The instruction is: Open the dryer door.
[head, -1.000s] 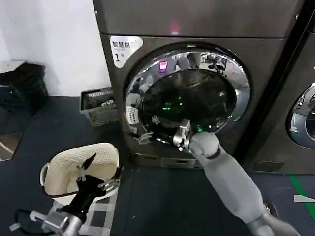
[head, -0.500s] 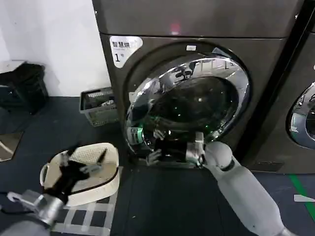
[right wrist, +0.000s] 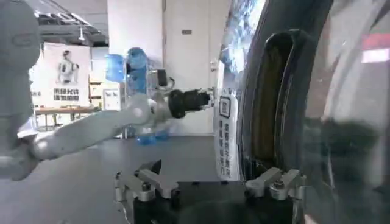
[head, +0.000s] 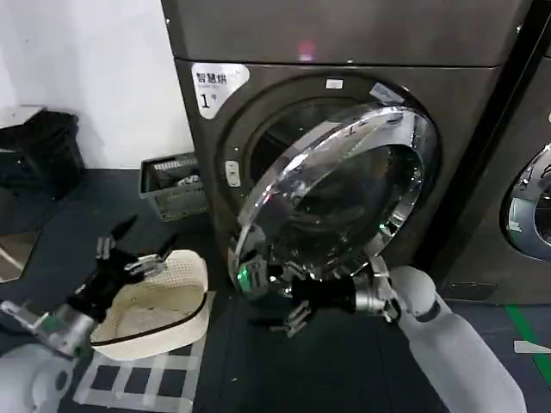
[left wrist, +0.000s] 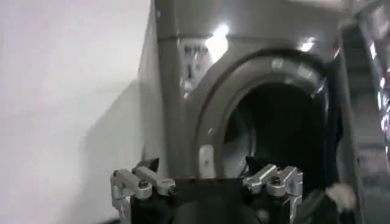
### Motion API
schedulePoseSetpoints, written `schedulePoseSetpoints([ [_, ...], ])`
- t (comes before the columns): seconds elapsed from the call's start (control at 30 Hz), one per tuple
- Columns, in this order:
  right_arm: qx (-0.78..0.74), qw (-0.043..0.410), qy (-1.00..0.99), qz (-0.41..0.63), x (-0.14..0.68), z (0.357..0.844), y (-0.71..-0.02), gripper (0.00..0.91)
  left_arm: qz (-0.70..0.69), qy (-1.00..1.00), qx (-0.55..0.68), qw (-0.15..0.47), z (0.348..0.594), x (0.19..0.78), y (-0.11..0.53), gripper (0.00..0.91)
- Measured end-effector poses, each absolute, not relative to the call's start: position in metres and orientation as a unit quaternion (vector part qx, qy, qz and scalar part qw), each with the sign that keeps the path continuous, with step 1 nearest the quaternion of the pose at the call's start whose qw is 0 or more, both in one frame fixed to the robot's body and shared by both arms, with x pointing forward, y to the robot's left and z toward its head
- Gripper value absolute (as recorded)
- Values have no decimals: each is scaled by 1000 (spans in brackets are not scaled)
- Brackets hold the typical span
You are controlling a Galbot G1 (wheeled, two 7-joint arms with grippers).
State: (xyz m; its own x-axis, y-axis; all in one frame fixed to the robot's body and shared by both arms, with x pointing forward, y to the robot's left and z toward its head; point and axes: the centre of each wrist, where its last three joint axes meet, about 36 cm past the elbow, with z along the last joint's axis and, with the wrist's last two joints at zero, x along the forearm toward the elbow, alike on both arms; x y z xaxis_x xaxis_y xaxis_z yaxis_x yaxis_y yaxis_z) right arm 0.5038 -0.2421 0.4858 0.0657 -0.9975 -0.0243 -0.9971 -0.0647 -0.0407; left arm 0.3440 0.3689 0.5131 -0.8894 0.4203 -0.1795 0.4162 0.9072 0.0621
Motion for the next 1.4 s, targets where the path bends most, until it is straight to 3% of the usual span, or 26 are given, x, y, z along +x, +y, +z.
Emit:
schedulePoseSetpoints([
  [0.17, -747, 31, 664, -13, 495, 489, -252, 907, -44, 952, 288, 98, 506, 366, 373, 907],
  [0.53, -772, 30, 634, -26, 471, 493, -270, 907, -64, 915, 383, 106, 516, 422, 360, 907],
  [0.87, -763, 32, 645, -35, 439, 493, -306, 907, -75, 884, 455, 80, 495, 461, 319, 907],
  [1.4, -649, 23, 755, -91, 416, 516, -450, 907, -82, 849, 519, 51, 467, 482, 244, 907],
])
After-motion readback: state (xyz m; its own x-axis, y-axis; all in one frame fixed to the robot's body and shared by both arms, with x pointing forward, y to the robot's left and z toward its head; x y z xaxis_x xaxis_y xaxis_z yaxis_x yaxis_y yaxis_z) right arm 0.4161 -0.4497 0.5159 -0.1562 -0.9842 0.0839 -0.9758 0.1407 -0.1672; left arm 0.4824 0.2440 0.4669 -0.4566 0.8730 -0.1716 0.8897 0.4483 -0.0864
